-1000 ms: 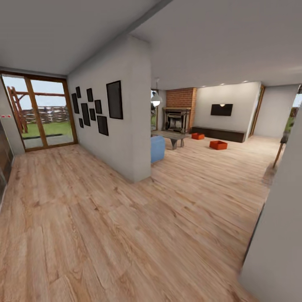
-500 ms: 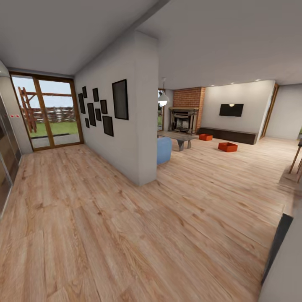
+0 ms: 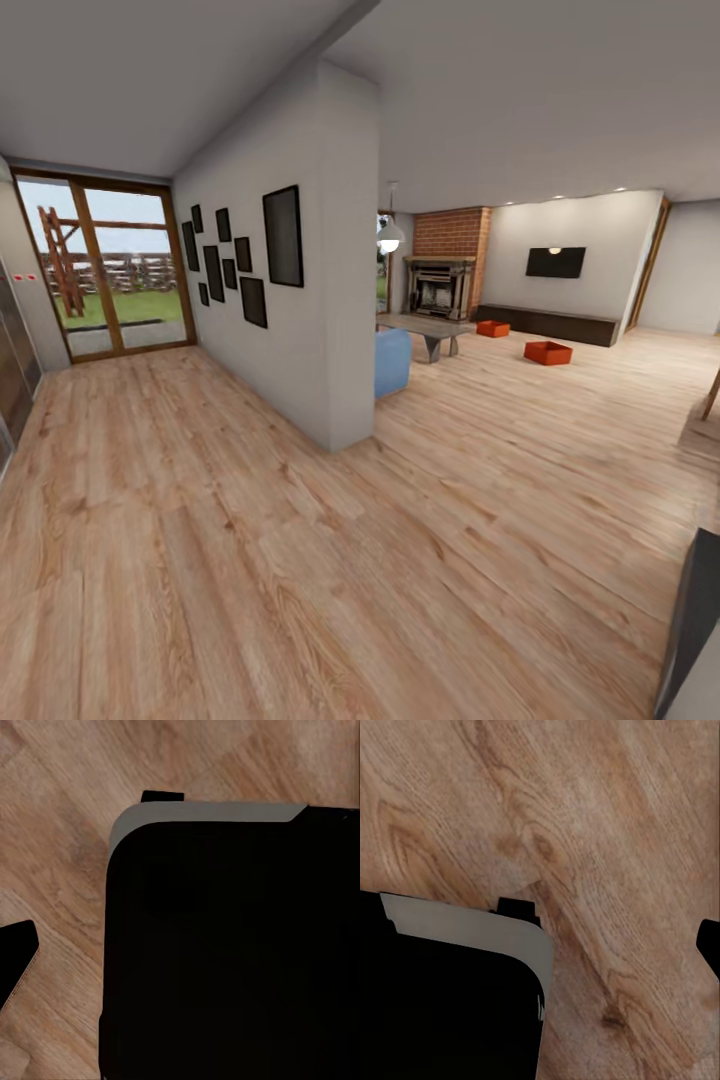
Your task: Move the two storage containers from the living room to the garage. In the garage, place one container on the floor and stack the other container on top of it (either order is fine).
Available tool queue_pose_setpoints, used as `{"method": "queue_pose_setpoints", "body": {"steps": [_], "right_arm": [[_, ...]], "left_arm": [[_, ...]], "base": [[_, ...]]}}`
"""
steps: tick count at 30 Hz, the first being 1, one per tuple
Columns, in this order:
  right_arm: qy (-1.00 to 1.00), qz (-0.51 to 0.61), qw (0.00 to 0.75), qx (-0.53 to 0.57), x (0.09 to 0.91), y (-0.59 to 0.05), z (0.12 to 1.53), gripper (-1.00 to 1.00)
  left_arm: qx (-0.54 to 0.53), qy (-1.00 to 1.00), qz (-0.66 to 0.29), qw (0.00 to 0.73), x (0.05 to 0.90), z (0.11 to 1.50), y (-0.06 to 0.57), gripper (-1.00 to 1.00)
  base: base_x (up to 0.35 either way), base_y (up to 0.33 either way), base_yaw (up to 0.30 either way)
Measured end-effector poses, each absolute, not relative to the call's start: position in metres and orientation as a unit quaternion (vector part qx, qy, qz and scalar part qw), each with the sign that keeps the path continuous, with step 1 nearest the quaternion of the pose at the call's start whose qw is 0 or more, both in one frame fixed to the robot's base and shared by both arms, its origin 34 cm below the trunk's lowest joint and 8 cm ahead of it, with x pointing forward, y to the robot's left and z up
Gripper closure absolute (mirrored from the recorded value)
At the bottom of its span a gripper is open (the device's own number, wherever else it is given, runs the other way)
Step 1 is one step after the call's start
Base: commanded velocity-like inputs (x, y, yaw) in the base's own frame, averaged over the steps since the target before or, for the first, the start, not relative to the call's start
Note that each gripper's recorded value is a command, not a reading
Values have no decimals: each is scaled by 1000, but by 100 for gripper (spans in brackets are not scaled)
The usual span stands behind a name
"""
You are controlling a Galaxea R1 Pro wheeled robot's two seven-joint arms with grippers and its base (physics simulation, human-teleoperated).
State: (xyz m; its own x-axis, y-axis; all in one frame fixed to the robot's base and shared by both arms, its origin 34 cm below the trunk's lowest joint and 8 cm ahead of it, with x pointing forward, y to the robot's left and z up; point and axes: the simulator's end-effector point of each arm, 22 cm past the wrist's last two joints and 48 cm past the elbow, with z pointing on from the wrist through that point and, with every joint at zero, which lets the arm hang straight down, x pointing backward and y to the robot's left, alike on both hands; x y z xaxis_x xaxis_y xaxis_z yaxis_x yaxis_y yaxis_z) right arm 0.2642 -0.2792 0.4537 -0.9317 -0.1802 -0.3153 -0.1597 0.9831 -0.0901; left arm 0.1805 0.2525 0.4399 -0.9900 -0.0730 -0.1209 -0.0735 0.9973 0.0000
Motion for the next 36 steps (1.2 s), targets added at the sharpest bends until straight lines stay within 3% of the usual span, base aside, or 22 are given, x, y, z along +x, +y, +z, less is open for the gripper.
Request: {"method": "queue_pose_setpoints", "body": {"steps": [24,36], "right_arm": [[983,-31,162,-86,264,-278,453,-100],[982,-30,161,-89,263,-277,453,-100]], "left_arm": [[-37,997,2,61,181,440,252,-100],[-37,997,2,61,181,440,252,-100]], "base": [[323,0,-2],[323,0,-204]]}}
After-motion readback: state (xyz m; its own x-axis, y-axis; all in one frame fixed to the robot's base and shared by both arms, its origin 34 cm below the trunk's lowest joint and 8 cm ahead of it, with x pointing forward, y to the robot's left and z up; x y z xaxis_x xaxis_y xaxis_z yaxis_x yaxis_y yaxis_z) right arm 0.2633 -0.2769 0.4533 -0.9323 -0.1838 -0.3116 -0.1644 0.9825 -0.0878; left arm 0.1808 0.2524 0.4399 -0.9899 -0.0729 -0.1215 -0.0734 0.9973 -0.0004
